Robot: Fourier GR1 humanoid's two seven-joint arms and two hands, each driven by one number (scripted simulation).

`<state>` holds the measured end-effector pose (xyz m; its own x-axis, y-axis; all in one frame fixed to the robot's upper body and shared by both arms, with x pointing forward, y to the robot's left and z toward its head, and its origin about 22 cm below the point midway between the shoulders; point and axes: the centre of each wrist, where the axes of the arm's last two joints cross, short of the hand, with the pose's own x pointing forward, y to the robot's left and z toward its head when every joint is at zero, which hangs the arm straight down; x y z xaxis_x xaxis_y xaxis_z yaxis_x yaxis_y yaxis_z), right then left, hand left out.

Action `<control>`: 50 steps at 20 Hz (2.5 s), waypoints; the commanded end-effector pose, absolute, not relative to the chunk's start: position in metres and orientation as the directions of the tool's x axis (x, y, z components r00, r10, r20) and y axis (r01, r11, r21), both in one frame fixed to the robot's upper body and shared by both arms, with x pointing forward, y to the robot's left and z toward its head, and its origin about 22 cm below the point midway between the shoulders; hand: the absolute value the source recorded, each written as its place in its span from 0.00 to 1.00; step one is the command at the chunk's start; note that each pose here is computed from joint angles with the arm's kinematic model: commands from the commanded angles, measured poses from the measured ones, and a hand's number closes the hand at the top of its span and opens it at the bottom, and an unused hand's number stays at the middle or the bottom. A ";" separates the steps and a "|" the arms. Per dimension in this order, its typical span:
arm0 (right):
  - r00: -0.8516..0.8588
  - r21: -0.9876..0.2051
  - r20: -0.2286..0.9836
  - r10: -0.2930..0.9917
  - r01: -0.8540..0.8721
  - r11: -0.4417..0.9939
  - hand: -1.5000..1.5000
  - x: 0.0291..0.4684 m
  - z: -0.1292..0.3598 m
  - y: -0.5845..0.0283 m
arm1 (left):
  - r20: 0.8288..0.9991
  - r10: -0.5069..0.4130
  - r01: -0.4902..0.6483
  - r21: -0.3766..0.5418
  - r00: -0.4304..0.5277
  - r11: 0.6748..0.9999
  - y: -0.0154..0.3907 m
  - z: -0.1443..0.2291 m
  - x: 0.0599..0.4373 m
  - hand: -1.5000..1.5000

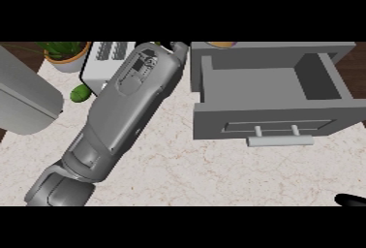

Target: Pick up the can, place it into the drawer and close the drawer

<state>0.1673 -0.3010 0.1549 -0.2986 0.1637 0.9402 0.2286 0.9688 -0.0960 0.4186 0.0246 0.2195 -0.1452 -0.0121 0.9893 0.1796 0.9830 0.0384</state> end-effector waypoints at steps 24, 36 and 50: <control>-0.336 -0.103 0.929 0.155 0.168 0.980 0.00 0.191 0.167 -0.288 | 0.976 -0.169 -0.032 0.166 -0.140 0.986 -0.023 0.253 0.433 0.00; -0.427 -0.390 0.795 0.432 0.186 0.902 0.00 0.216 0.188 -0.284 | 0.988 -0.067 -0.035 0.063 -0.136 0.997 -0.022 0.253 0.433 0.00; -0.392 -0.767 0.503 0.770 0.207 0.607 0.00 0.279 0.159 -0.241 | 0.985 -0.048 -0.029 0.044 -0.165 0.999 -0.025 0.266 0.434 0.00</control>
